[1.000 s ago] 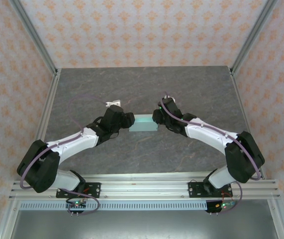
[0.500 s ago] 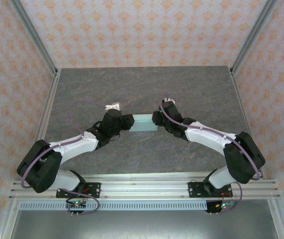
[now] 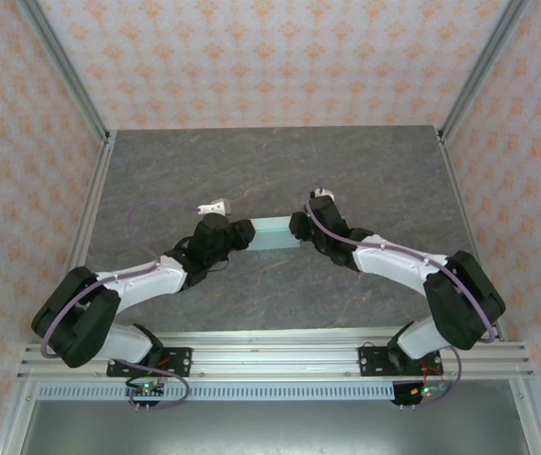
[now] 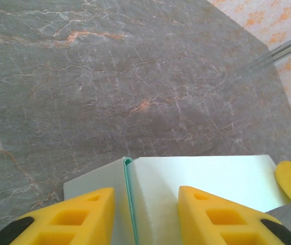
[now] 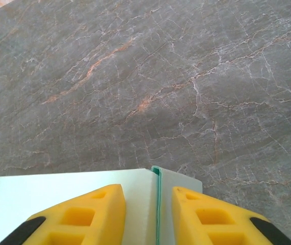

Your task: Fold the paper box

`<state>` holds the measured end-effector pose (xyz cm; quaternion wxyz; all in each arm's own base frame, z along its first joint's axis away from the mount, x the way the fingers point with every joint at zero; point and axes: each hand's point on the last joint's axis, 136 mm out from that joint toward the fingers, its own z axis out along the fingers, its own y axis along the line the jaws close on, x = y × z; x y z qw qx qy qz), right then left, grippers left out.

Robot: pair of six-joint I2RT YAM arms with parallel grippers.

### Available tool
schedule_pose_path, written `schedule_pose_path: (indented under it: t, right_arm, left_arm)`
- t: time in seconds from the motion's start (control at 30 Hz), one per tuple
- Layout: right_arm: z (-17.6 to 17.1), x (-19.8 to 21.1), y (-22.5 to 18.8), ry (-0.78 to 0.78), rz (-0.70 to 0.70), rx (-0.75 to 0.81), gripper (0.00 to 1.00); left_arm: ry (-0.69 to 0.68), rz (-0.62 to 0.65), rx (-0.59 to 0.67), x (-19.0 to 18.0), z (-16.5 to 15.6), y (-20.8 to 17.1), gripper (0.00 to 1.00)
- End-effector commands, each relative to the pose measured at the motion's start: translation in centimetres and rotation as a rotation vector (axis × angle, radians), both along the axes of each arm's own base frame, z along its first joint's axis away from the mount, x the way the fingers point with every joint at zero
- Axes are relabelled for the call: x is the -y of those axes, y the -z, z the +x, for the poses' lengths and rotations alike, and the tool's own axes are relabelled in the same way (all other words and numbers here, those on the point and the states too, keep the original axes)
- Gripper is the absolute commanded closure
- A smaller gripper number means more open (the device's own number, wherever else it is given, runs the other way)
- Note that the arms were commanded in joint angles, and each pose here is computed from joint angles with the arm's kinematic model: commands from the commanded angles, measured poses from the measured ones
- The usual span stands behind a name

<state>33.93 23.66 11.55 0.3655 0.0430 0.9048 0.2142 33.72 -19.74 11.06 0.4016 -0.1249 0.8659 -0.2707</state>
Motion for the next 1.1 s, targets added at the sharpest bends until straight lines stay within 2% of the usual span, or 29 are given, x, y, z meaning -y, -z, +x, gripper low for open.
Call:
schedule_pose_path:
  t: [0.0, 0.2, 0.43, 0.63, 0.9, 1.07]
  right_arm:
    - [-5.7, 4.6, 8.0, -0.027, -0.269, -0.31, 0.7]
    - [-5.0, 4.3, 6.7, -0.028, -0.26, -0.276, 0.7]
    - [-4.8, 3.7, 6.8, -0.034, -0.246, -0.276, 0.7]
    - [-4.7, 3.6, 6.9, -0.038, -0.255, -0.278, 0.7]
    - [-5.4, 4.4, 8.4, -0.05, -0.305, -0.331, 0.7]
    - [-6.6, 5.2, 10.3, -0.053, -0.297, -0.399, 0.73]
  left_arm:
    - [0.006, 0.224, -0.236, -3.4, -4.2, 5.7, 0.58]
    - [0.011, 0.184, -0.171, -3.0, -2.6, 1.9, 0.43]
    - [0.061, 0.076, -0.185, -1.5, -2.6, 1.0, 0.38]
    - [0.081, 0.024, -0.25, -1.1, -3.5, 3.1, 0.54]
    - [0.06, 0.037, -0.418, -2.6, -6.8, 10.5, 0.73]
    - [0.037, 0.033, -0.462, -3.1, -7.8, 13.0, 0.82]
